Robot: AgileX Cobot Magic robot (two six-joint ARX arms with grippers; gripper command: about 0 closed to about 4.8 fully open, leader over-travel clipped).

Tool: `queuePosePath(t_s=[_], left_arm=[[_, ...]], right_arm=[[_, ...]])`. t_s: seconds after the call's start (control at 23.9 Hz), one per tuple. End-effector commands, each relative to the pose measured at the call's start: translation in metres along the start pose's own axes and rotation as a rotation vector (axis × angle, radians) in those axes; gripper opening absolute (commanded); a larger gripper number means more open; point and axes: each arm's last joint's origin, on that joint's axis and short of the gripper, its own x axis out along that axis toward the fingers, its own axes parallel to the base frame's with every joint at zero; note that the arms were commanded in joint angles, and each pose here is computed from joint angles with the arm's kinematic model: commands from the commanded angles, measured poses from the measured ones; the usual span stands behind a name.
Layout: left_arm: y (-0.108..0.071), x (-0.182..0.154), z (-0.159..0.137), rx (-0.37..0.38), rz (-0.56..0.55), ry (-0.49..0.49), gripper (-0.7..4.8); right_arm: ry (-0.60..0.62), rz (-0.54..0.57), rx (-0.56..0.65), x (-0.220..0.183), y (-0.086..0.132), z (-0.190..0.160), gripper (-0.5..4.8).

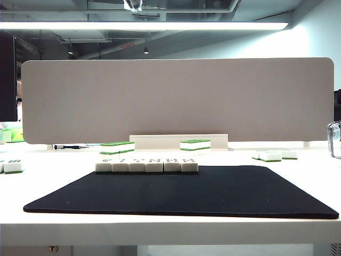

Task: Align six mahjong tiles in a row on the table.

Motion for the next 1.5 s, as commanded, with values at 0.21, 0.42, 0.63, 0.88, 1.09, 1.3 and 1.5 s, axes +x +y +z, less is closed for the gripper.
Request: queuePosePath(t_s=[0.21, 0.42, 0.63, 0.88, 1.09, 1.3, 1.5], left_arm=[[0.001, -0.005, -0.001, 0.002, 0.008, -0.010, 0.52], [0.001, -0.004, -0.001, 0.000, 0.010, -0.010, 0.52], [0.002, -0.004, -0.002, 0.002, 0.007, -0.001, 0.52], [0.012, -0.010, -0.008, -0.104, 0.027, -0.020, 0.52], [0.033, -0.008, -0.029, -0.300, 0.091, -0.091, 0.52], [0.048, -0.008, -0.073, -0.457, 0.181, -0.168, 0.52], [0.056, -0.003, -0.116, -0.637, 0.267, -0.249, 0.52]], right_arm=[[-0.022, 0.001, -0.010, -0.002, 0.001, 0.000, -0.01], [-0.021, 0.001, -0.010, -0.002, 0.001, 0.000, -0.01], [-0.021, 0.001, -0.010, -0.002, 0.001, 0.000, -0.01], [-0.021, 0.001, -0.010, -0.002, 0.001, 0.000, -0.01], [-0.021, 0.001, -0.010, -0.002, 0.001, 0.000, -0.01], [-0.022, 0.001, -0.010, -0.002, 0.001, 0.000, -0.01], [-0.021, 0.001, -0.010, -0.002, 0.001, 0.000, -0.01]])
